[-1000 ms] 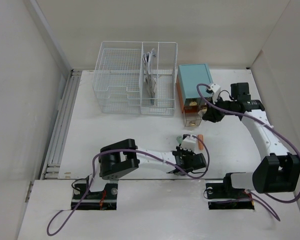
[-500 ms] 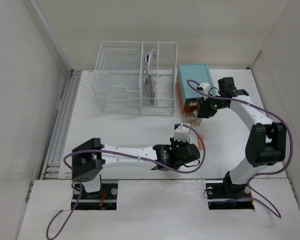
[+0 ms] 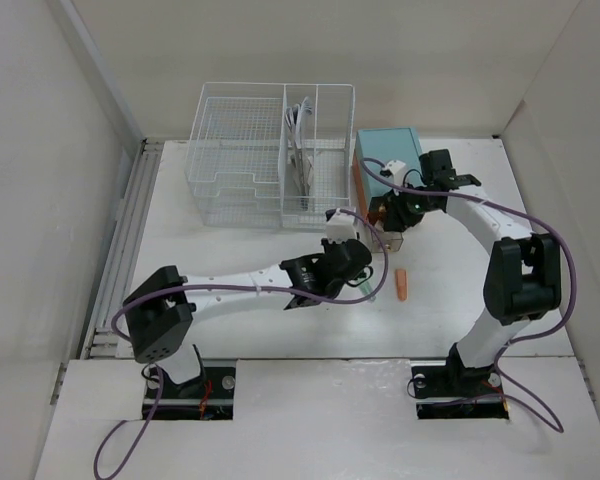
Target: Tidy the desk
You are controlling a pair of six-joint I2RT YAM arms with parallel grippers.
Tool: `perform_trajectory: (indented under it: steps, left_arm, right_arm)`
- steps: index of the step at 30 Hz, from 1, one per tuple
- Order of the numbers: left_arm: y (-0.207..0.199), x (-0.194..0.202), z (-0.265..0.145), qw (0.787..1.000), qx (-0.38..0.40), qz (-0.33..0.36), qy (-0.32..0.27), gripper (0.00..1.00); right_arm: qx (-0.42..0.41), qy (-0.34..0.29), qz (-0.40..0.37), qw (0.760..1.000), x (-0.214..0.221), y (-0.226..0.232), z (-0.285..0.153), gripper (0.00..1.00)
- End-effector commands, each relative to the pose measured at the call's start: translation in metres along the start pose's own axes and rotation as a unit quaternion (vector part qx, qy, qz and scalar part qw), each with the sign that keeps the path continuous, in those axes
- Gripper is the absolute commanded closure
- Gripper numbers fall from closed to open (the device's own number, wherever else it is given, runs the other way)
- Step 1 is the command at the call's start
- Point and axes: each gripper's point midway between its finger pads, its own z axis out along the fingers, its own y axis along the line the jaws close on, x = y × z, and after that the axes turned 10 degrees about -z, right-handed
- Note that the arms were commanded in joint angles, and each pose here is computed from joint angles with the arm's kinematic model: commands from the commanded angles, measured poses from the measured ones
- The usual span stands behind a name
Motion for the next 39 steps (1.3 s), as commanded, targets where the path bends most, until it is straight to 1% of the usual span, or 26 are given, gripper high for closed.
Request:
perform_trajectory:
  steps: [1, 3, 4, 6, 9, 11, 12, 13, 15, 16, 17, 20, 21, 23, 25, 26, 28, 30, 31, 32, 33, 34, 35, 36, 37, 39]
  left_arm:
    - [-0.031, -0.024, 0.009, 0.998, 0.057, -0.002, -0.012, 0.97]
    - [-0.038, -0.034, 0.019, 0.998, 0.067, -0.011, -0.016, 0.98]
    - [-0.038, -0.036, 0.023, 0.998, 0.069, -0.006, -0.013, 0.98]
    - [-0.053, -0.043, 0.023, 0.995, 0.095, -0.011, -0.012, 0.98]
    - [-0.059, -0.049, 0.037, 0.994, 0.106, -0.007, -0.011, 0.98]
    - [-0.058, -0.055, 0.049, 0.994, 0.104, -0.009, -0.017, 1.00]
    - [-0.067, -0.051, 0.050, 0.993, 0.121, -0.010, -0.007, 1.00]
    - [-0.070, -0.057, 0.054, 0.992, 0.126, -0.014, -0.008, 1.00]
    - [-0.075, -0.051, 0.067, 0.990, 0.140, -0.015, 0.004, 1.00]
    - [-0.080, -0.057, 0.071, 0.989, 0.148, -0.020, 0.001, 1.00]
    - [-0.077, -0.049, 0.080, 0.990, 0.141, -0.016, 0.008, 1.00]
    - [-0.083, -0.047, 0.093, 0.989, 0.145, -0.016, 0.016, 1.00]
    - [-0.082, -0.037, 0.100, 0.989, 0.143, -0.012, 0.026, 1.00]
    - [-0.084, -0.041, 0.108, 0.989, 0.145, -0.015, 0.024, 1.00]
    - [-0.077, -0.036, 0.122, 0.991, 0.131, -0.013, 0.029, 1.00]
    - [-0.082, -0.039, 0.124, 0.990, 0.135, -0.015, 0.026, 1.00]
    - [-0.075, -0.028, 0.133, 0.992, 0.122, -0.004, 0.037, 1.00]
    - [-0.075, -0.039, 0.137, 0.993, 0.117, -0.003, 0.022, 0.98]
    - [-0.066, -0.033, 0.147, 0.994, 0.105, -0.001, 0.029, 0.97]
    - [-0.062, -0.038, 0.149, 0.995, 0.099, 0.003, 0.027, 0.96]
    - [-0.061, -0.036, 0.153, 0.995, 0.097, 0.003, 0.029, 0.91]
    - [-0.061, -0.043, 0.154, 0.995, 0.097, 0.000, 0.023, 0.88]
    - [-0.056, -0.037, 0.157, 0.995, 0.090, 0.003, 0.030, 0.83]
    - [-0.056, -0.037, 0.157, 0.995, 0.090, 0.003, 0.030, 0.75]
    - [-0.056, -0.037, 0.157, 0.995, 0.090, 0.008, 0.029, 0.54]
    - [-0.055, -0.042, 0.154, 0.996, 0.087, 0.013, 0.024, 0.47]
  right_arm:
    - [0.025, -0.036, -0.023, 0.999, -0.026, -0.005, -0.016, 0.55]
    - [0.025, -0.037, -0.024, 0.999, -0.026, -0.001, -0.021, 0.51]
    - [0.028, -0.041, -0.027, 0.998, -0.028, -0.001, -0.024, 0.51]
    - [0.020, -0.052, -0.036, 0.998, -0.032, 0.007, -0.031, 0.49]
    - [0.028, -0.072, -0.034, 0.996, -0.036, 0.007, -0.050, 0.50]
    - [0.037, -0.088, -0.029, 0.995, -0.038, 0.006, -0.064, 0.63]
    - [0.052, -0.101, -0.028, 0.993, -0.044, 0.006, -0.078, 0.71]
    - [0.058, -0.108, -0.020, 0.992, -0.040, 0.002, -0.086, 0.87]
    - [0.076, -0.124, -0.013, 0.989, -0.041, 0.003, -0.104, 0.99]
    - [0.078, -0.134, -0.010, 0.988, -0.041, 0.003, -0.113, 1.00]
    - [0.079, -0.139, -0.009, 0.987, -0.040, 0.004, -0.117, 1.00]
    - [0.089, -0.154, -0.014, 0.984, -0.040, 0.012, -0.133, 1.00]
    - [0.082, -0.154, -0.012, 0.985, -0.037, 0.018, -0.132, 1.00]
    - [0.080, -0.163, -0.008, 0.983, -0.037, 0.022, -0.137, 1.00]
    - [0.084, -0.164, -0.006, 0.983, -0.034, 0.022, -0.139, 1.00]
    - [0.074, -0.162, -0.001, 0.984, -0.031, 0.026, -0.136, 1.00]
    - [0.072, -0.162, 0.000, 0.984, -0.029, 0.026, -0.137, 1.00]
    - [0.063, -0.167, -0.001, 0.984, -0.028, 0.029, -0.138, 1.00]
    - [0.059, -0.168, -0.001, 0.984, -0.027, 0.029, -0.139, 1.00]
    - [0.059, -0.168, -0.001, 0.984, -0.027, 0.029, -0.139, 1.00]
    - [0.053, -0.169, -0.003, 0.984, -0.027, 0.029, -0.137, 1.00]
    - [0.051, -0.166, 0.000, 0.985, -0.025, 0.031, -0.136, 1.00]
    - [0.049, -0.163, -0.001, 0.985, -0.024, 0.029, -0.134, 1.00]
    - [0.047, -0.160, -0.003, 0.986, -0.021, 0.030, -0.131, 1.00]
    - [0.047, -0.160, -0.003, 0.986, -0.020, 0.030, -0.131, 1.00]
    - [0.041, -0.155, 0.004, 0.987, -0.018, 0.030, -0.128, 1.00]
